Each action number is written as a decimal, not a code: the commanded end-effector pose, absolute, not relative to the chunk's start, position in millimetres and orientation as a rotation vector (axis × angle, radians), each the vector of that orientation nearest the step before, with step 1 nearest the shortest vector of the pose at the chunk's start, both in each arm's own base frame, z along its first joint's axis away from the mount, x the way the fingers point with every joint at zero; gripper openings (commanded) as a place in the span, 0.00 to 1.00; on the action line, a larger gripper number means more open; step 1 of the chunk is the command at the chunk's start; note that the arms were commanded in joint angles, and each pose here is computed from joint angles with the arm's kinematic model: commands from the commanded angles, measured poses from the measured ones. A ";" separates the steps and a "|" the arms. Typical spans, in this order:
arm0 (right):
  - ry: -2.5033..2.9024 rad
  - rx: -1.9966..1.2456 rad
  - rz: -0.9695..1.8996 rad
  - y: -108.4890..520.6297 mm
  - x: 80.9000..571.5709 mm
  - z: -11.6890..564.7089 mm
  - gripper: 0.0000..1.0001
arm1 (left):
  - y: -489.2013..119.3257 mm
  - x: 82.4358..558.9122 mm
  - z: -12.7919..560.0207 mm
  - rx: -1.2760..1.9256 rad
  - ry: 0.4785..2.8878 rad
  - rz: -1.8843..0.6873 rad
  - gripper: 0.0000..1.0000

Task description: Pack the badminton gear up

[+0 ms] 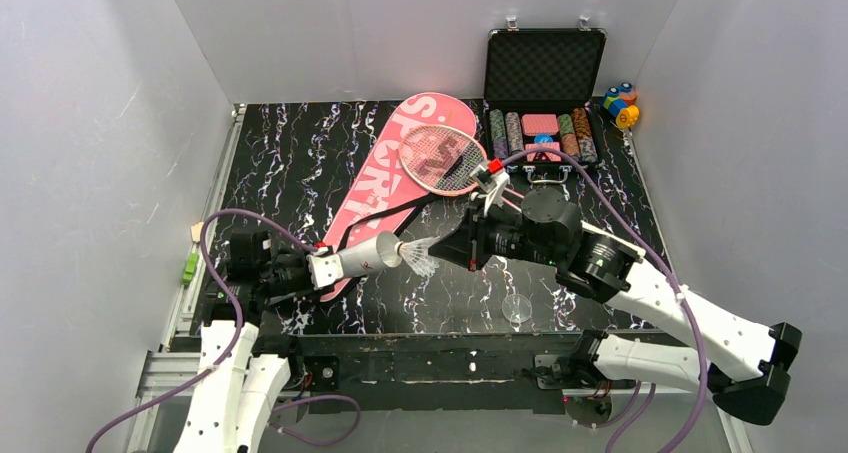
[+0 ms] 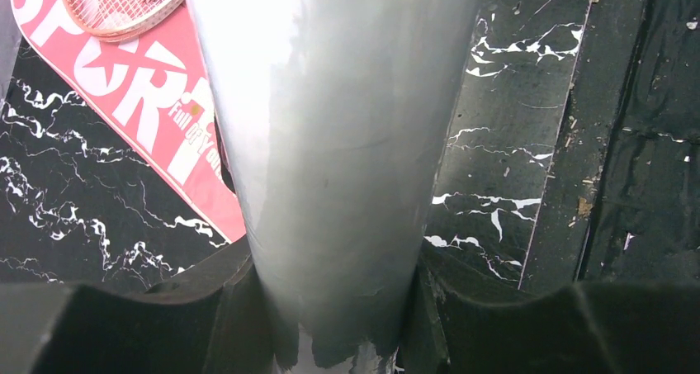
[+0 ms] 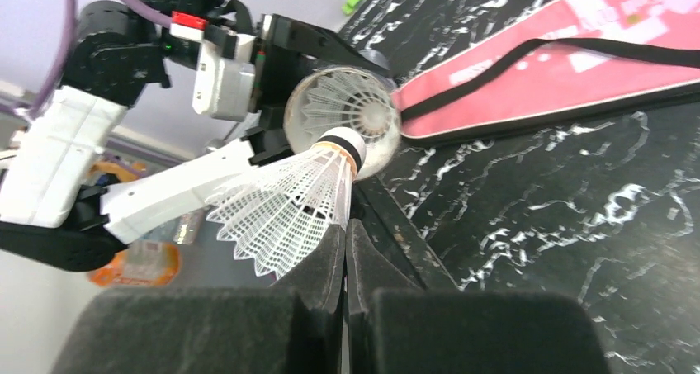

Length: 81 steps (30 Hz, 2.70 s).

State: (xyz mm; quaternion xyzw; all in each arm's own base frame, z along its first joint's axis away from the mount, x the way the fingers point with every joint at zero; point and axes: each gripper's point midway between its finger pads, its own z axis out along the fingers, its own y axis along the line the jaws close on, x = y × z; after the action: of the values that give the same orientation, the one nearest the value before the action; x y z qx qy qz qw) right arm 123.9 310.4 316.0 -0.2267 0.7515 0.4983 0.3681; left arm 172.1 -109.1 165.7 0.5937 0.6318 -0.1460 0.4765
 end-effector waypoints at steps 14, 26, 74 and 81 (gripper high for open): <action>1.904 -0.622 1.501 355.0 123.1 329.1 0.01 | -120.1 160.4 182.8 1.447 1.484 -0.432 0.21; 1.974 -0.583 1.450 359.6 137.8 312.1 0.01 | -122.6 155.6 181.3 1.457 1.468 -0.453 0.21; 2.167 -0.581 1.263 407.5 162.1 264.8 0.65 | -132.5 148.2 199.0 1.405 1.446 -0.539 0.20; 2.071 -0.457 1.200 363.6 188.2 313.6 0.75 | -125.1 154.5 172.5 1.414 1.522 -0.518 0.19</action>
State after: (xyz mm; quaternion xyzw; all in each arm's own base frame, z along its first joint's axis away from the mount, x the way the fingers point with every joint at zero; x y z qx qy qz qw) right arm 162.5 396.1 255.1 -0.2118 0.8241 0.4527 0.2666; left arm 159.4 -117.7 176.9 0.5767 0.6348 -0.1854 0.4797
